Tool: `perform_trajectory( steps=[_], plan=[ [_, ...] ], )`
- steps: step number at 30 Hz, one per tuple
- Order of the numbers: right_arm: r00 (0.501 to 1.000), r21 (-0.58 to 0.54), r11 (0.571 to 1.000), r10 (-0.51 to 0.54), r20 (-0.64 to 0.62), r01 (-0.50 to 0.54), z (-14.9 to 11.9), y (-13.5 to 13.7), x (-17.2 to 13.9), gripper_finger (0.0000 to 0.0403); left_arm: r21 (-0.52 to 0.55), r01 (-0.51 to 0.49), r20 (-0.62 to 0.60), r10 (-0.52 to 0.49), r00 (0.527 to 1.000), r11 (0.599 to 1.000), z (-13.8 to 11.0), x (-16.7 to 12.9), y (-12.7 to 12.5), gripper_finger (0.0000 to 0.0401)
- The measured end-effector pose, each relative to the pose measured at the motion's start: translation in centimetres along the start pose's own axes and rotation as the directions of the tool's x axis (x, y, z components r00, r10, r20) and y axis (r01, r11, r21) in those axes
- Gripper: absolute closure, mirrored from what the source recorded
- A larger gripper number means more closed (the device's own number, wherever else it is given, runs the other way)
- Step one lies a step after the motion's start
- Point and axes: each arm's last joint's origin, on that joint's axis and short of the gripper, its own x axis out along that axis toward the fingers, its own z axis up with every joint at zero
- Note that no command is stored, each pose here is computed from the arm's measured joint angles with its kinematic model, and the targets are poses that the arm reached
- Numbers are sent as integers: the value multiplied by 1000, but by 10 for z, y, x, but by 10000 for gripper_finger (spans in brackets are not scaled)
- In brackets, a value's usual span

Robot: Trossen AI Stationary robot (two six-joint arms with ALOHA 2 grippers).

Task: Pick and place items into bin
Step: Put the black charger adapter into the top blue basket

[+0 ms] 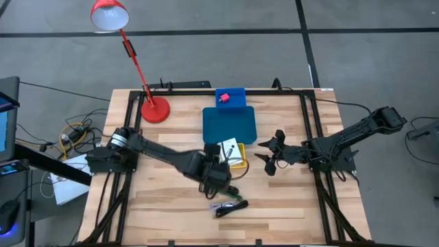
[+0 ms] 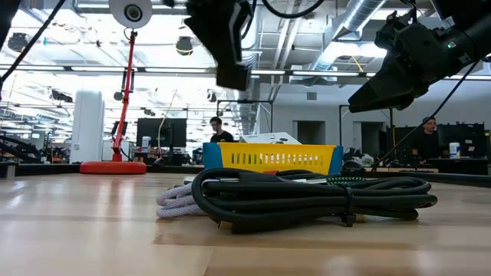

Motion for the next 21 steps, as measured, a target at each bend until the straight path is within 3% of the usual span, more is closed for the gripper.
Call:
perform_trajectory(
  steps=[10,16,21],
  plan=[
    [1000,0,1000,0,0,0,0,0,0,188,62,-94,-39,97,995,994,2,16,86,271],
    [1000,6,1000,0,0,0,0,0,0,188,50,-137,-77,140,987,989,-10,35,147,271],
    [1000,6,1000,0,0,0,0,0,0,188,1,-147,-16,147,989,989,-19,50,196,271]
  ],
)
